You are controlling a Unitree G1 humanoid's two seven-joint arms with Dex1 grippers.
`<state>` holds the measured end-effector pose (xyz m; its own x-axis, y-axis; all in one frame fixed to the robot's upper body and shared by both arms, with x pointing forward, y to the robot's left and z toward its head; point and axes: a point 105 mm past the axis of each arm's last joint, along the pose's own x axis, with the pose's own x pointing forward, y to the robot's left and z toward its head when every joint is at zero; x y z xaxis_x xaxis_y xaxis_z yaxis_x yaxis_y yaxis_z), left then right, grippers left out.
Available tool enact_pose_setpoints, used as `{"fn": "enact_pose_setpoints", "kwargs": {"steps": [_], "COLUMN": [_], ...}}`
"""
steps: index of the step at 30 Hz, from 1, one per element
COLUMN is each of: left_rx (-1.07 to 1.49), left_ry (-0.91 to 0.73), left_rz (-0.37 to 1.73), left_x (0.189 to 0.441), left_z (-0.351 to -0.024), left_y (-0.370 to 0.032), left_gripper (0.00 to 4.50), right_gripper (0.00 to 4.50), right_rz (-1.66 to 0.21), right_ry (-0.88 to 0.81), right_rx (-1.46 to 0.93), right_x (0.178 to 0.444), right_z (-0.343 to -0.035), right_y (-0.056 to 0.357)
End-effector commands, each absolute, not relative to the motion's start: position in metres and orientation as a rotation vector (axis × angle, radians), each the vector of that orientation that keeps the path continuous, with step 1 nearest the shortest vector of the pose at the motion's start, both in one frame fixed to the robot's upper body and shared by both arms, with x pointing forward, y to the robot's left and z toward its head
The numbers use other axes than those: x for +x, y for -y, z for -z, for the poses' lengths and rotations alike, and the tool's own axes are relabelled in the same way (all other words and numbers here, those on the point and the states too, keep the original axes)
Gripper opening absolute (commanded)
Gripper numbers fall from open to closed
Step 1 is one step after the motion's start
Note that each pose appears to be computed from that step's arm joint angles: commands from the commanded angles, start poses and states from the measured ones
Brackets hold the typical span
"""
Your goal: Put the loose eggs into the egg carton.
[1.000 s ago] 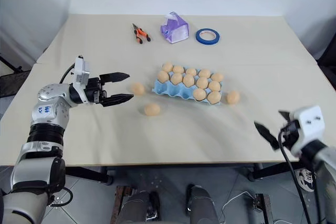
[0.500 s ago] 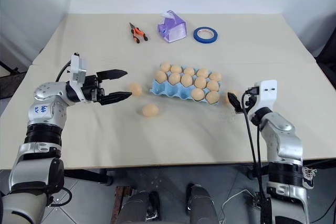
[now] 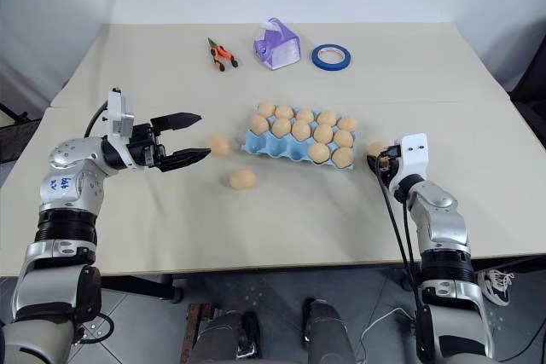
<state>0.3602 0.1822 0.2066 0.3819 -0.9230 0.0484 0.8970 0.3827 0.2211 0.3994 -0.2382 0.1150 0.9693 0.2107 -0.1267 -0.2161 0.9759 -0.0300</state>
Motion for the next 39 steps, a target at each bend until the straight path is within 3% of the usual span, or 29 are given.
{"fn": "enact_pose_setpoints", "kwargs": {"steps": [1, 6, 10, 16, 23, 32, 39], "left_rx": [0.194, 0.19, 0.187, 0.185, 0.184, 0.183, 0.178], "left_ry": [0.222, 0.224, 0.222, 0.222, 0.226, 0.223, 0.226], "left_rz": [1.162, 1.15, 1.146, 1.125, 1.1, 1.068, 1.057], "left_x": [0.356, 0.355, 0.354, 0.352, 0.348, 0.343, 0.343], "left_z": [-0.219, -0.218, -0.217, -0.215, -0.215, -0.214, -0.214], "left_y": [-0.184, -0.186, -0.187, -0.191, -0.195, -0.201, -0.202], "left_gripper": [4.5, 4.5, 4.5, 4.5, 4.5, 4.5, 4.5], "right_gripper": [1.34, 1.24, 1.23, 1.23, 1.23, 4.38, 4.45], "right_rz": [-0.213, -0.338, -0.431, -0.638, -0.731, -0.692, -0.68], "right_ry": [0.005, 0.109, 0.121, 0.069, 0.001, -0.023, -0.004], "right_rx": [-0.096, -0.157, -0.153, -0.111, -0.177, -0.244, -0.267], "right_x": [0.399, 0.389, 0.384, 0.382, 0.389, 0.394, 0.386], "right_z": [-0.155, -0.208, -0.221, -0.212, -0.187, -0.188, -0.196], "right_y": [0.24, 0.206, 0.171, 0.094, 0.061, 0.076, 0.089]}}
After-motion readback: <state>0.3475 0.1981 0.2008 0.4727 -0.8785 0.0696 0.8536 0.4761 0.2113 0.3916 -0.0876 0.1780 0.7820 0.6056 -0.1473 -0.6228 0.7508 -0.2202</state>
